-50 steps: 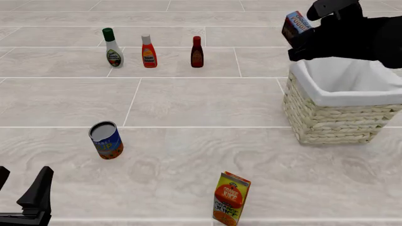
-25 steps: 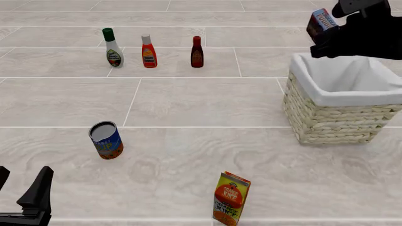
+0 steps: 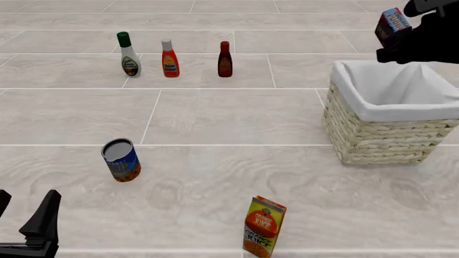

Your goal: Pick the chocolate pudding and place it in the basket.

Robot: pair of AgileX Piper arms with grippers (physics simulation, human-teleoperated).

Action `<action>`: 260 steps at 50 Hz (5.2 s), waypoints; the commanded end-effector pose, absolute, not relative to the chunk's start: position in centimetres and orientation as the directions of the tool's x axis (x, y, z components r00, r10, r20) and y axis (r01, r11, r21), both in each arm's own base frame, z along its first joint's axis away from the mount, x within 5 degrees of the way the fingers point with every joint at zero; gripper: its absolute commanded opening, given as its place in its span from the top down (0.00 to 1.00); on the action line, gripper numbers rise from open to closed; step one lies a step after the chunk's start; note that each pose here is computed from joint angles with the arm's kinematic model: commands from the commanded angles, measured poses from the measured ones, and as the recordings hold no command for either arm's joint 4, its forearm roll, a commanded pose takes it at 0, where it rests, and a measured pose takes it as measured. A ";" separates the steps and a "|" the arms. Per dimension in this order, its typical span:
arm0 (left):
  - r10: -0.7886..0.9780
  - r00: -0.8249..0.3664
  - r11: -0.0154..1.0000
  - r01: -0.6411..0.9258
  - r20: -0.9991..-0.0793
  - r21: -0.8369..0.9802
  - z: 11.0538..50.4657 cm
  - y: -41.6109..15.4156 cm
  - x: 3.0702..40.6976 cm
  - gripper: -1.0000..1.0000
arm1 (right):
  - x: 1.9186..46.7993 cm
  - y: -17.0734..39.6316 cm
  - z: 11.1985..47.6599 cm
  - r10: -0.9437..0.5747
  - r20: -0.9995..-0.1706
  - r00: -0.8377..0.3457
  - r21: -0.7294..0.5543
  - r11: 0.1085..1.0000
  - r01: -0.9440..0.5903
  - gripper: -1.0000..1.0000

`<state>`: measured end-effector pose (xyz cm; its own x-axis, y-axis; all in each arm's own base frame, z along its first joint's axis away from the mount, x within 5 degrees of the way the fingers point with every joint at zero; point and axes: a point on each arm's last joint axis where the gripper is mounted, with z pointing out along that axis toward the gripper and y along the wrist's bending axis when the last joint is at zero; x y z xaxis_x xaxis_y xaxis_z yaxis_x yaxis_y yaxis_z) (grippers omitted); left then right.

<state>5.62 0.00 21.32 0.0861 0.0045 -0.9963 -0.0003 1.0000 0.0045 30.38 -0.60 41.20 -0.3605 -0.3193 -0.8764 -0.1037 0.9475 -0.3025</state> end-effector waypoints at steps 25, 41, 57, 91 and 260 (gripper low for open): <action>0.004 0.086 1.000 -0.001 -0.996 0.004 21.3 0.0 5.6 0.00 | 31.9 -2.9 41.4 -0.330 -0.842 -0.427 -0.332 0.940 -0.073 1.00; 0.003 0.086 1.000 0.000 -0.996 0.003 21.3 0.0 5.6 0.00 | 33.6 -2.9 42.6 -0.387 -0.773 -0.503 -0.367 0.919 -0.142 1.00; 0.003 0.086 1.000 0.000 -0.996 0.003 21.3 0.0 5.6 0.00 | 35.4 -4.7 43.7 -0.447 -0.707 -0.548 -0.425 0.888 -0.177 1.00; 0.003 0.086 1.000 0.000 -0.996 0.003 21.3 0.0 5.6 0.00 | 39.4 -6.4 43.8 -0.501 -0.612 -0.612 -0.450 0.857 -0.251 1.00; 0.003 0.086 1.000 0.000 -0.996 0.003 21.3 0.0 5.6 0.00 | 44.9 -10.4 27.7 -0.408 -0.525 -0.747 -0.360 0.902 -0.239 1.00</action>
<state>5.62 0.00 21.32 0.0861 0.0045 -0.9963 -0.0002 1.0000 0.0045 44.94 -10.09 27.81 -0.7428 -0.4198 -0.5215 -0.2516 0.8969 -0.3637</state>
